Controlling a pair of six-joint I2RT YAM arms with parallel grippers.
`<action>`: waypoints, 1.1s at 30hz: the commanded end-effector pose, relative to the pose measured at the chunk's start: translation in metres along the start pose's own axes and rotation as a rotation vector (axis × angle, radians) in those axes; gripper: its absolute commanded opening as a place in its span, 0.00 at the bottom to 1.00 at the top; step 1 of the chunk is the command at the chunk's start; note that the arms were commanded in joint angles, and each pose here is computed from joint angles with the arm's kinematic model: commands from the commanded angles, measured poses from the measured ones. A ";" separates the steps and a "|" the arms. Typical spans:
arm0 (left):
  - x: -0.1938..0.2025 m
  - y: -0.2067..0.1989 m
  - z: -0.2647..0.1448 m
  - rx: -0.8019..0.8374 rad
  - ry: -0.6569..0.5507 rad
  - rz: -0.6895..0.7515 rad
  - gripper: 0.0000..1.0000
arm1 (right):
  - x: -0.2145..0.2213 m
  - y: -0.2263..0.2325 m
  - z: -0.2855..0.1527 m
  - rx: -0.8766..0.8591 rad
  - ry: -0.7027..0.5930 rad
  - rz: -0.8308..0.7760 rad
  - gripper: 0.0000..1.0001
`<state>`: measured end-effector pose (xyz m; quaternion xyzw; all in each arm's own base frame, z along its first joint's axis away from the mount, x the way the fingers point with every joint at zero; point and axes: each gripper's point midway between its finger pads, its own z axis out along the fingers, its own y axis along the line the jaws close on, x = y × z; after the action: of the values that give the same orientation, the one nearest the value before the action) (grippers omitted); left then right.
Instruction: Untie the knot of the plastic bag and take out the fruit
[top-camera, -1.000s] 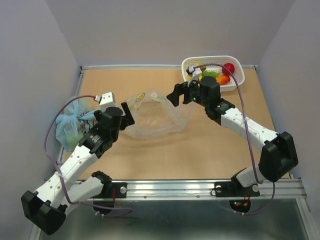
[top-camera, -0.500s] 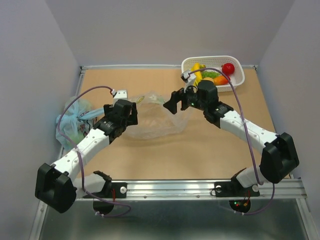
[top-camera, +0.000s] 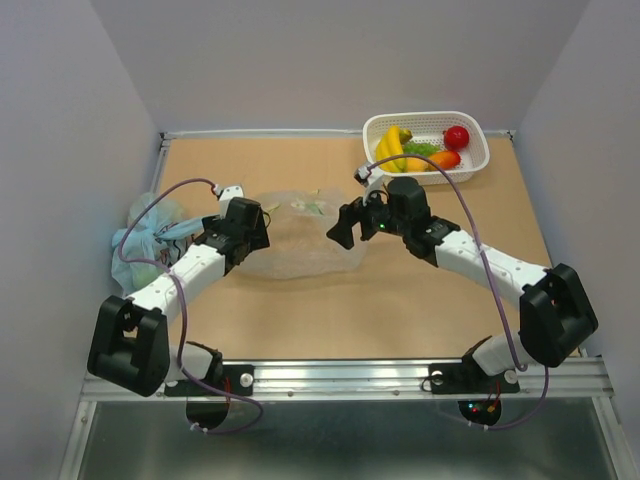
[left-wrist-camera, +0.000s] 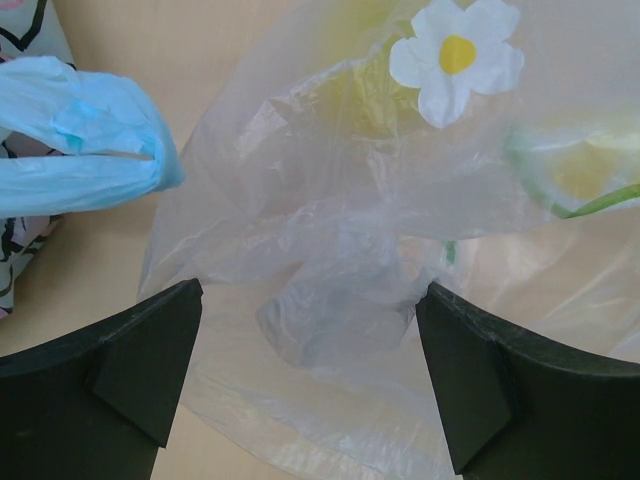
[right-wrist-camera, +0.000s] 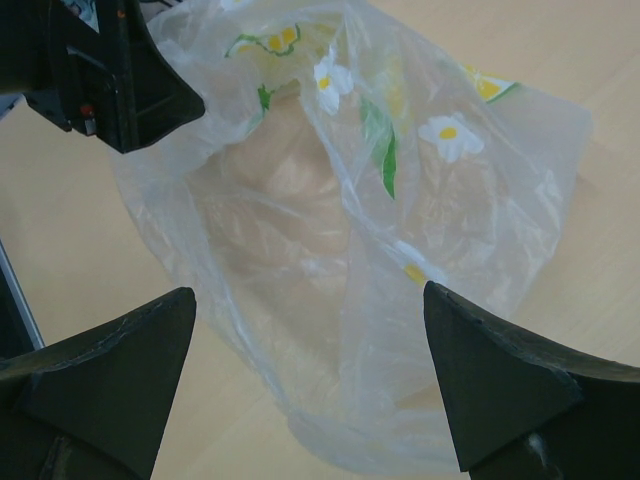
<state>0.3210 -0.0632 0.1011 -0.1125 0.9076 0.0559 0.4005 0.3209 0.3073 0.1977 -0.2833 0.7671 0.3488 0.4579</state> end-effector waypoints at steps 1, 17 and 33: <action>-0.001 -0.001 0.002 0.005 -0.028 -0.060 0.97 | 0.008 0.008 0.000 -0.030 0.001 -0.015 1.00; -0.048 0.025 -0.052 -0.022 -0.194 -0.135 0.99 | 0.009 0.014 -0.001 -0.045 0.003 0.002 1.00; -0.012 0.040 -0.032 -0.066 -0.184 -0.373 0.99 | 0.012 0.016 -0.009 -0.044 -0.001 0.000 1.00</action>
<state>0.2934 -0.0392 0.1291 -0.2317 0.8568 0.0262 0.4600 0.3067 0.3063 0.1802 -0.2870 0.7772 0.3525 0.4351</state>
